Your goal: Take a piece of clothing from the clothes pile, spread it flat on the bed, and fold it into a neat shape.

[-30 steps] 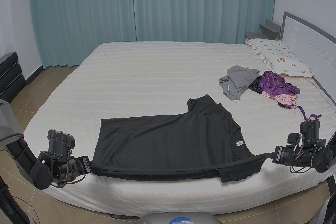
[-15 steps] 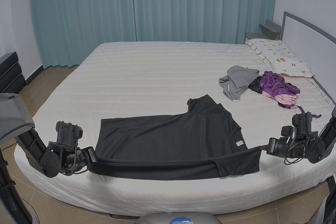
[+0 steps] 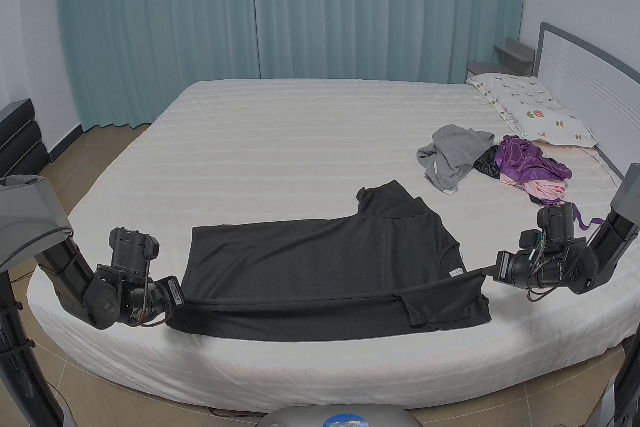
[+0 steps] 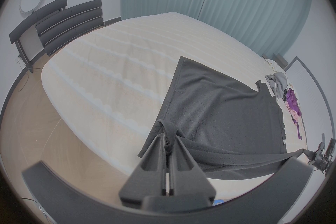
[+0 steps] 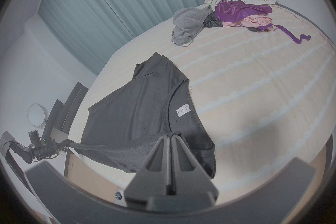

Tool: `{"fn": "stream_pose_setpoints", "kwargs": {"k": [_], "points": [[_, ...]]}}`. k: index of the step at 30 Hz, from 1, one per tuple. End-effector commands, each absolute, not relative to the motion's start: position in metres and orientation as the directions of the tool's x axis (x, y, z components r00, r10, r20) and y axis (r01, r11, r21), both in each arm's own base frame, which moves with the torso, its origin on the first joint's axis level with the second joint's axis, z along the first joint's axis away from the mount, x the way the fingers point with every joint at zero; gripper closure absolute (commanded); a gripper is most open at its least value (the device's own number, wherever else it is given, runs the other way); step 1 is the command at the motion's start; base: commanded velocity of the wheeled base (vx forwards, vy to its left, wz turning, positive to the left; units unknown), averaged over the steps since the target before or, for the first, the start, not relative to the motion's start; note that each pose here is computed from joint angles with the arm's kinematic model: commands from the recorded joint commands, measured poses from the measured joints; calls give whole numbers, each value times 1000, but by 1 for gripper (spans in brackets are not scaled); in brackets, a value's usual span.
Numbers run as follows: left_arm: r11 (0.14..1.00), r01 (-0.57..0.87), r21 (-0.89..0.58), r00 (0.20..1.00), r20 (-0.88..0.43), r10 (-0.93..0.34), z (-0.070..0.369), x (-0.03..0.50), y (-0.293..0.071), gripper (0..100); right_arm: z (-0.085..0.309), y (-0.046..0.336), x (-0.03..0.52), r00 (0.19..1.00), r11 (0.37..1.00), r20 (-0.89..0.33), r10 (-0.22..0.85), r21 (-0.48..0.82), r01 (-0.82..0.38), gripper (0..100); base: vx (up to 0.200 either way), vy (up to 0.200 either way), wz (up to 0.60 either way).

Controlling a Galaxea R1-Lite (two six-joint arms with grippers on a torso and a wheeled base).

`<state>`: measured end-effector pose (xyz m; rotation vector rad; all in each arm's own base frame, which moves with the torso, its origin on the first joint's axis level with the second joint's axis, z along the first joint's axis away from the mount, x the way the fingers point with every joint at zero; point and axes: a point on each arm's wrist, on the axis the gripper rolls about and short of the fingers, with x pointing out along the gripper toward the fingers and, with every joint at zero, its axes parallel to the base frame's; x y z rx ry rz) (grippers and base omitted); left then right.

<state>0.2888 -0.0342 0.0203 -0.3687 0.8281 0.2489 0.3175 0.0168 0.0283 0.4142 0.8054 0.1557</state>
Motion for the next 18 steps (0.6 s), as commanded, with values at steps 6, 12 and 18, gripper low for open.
{"fn": "stream_pose_setpoints", "kwargs": {"k": [6,12,18], "points": [[891,-381,-246,625,-779,52,-2,306,-37,100,19,18,333,671,909,-681,292,416,27,100,0,0,0],[869,-411,-277,635,-770,55,-11,327,-35,100,9,21,349,654,910,-697,295,414,31,100,0,0,0],[860,-418,-292,629,-777,42,-24,340,-37,100,-1,22,361,638,910,-711,294,414,41,0,0,0,0]]}}
